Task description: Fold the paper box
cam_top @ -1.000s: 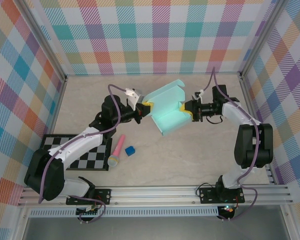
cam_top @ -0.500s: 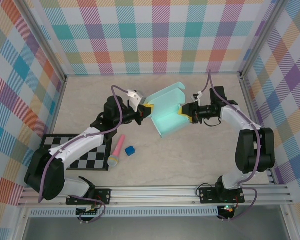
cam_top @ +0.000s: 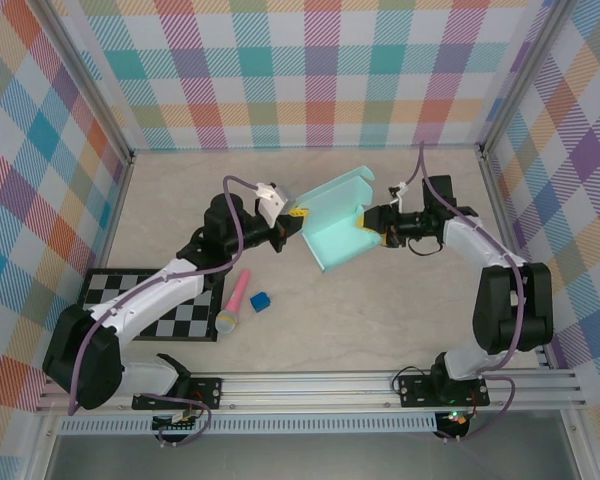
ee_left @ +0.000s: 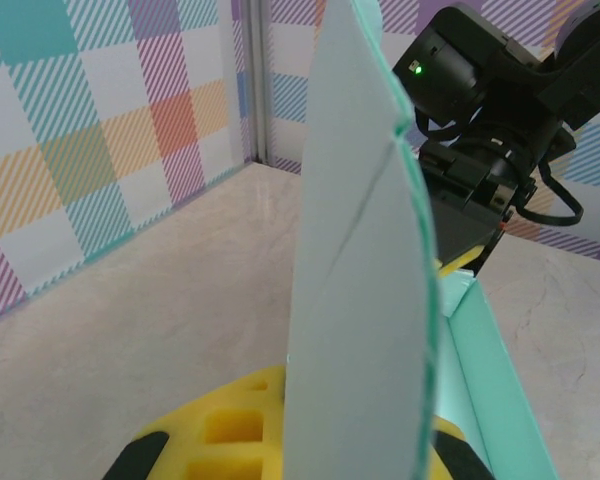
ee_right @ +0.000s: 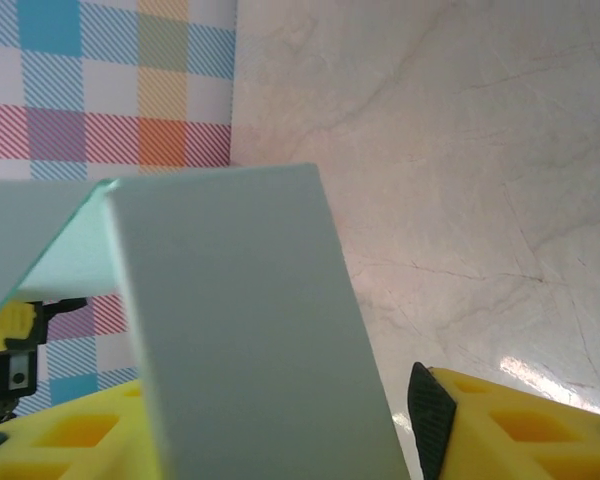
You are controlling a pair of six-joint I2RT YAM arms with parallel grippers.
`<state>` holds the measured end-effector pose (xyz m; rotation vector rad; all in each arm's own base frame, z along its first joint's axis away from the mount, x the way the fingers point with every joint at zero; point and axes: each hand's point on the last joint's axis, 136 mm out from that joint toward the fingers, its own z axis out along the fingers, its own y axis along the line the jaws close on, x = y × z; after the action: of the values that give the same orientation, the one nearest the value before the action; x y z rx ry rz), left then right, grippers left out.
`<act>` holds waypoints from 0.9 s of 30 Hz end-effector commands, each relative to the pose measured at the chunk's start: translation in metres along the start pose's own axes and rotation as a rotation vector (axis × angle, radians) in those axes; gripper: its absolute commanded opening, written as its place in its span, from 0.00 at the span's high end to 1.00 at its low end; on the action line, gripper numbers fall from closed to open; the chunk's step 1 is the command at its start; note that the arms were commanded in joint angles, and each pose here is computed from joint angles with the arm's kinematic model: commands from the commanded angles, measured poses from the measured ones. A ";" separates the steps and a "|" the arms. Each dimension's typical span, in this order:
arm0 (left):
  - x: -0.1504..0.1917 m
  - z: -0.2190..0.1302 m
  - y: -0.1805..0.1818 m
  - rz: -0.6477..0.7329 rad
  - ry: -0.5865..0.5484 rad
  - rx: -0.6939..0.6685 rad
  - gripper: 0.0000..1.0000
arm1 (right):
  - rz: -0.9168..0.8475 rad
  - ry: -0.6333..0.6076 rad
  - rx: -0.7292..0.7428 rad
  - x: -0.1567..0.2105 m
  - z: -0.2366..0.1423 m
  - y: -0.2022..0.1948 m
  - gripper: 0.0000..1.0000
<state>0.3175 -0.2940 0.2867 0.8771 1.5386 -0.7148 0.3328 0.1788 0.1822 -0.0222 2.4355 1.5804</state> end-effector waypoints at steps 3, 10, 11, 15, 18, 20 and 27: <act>-0.011 -0.006 -0.002 0.081 -0.037 -0.017 1.00 | -0.025 -0.005 -0.105 0.004 -0.021 0.019 0.36; -0.018 -0.002 -0.004 0.080 -0.048 0.009 1.00 | 0.012 0.049 -0.172 0.013 -0.020 0.018 0.39; -0.018 -0.001 -0.005 0.078 -0.047 0.012 1.00 | 0.016 0.054 -0.182 0.014 -0.019 0.019 0.41; -0.019 -0.001 -0.004 0.077 -0.047 0.012 1.00 | 0.014 0.060 -0.197 0.013 -0.019 0.020 0.50; -0.020 -0.001 -0.004 0.067 -0.052 0.012 1.00 | 0.022 0.067 -0.201 0.013 -0.017 0.018 0.50; -0.023 -0.002 -0.004 0.059 -0.066 0.009 1.00 | 0.030 0.076 -0.208 0.015 -0.015 0.017 0.48; -0.039 -0.007 0.001 0.017 -0.125 -0.008 1.00 | 0.053 0.092 -0.227 0.015 -0.013 0.018 0.45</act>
<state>0.3195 -0.2918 0.2886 0.8700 1.5327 -0.6958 0.3228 0.1666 0.1916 -0.0158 2.3660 1.7914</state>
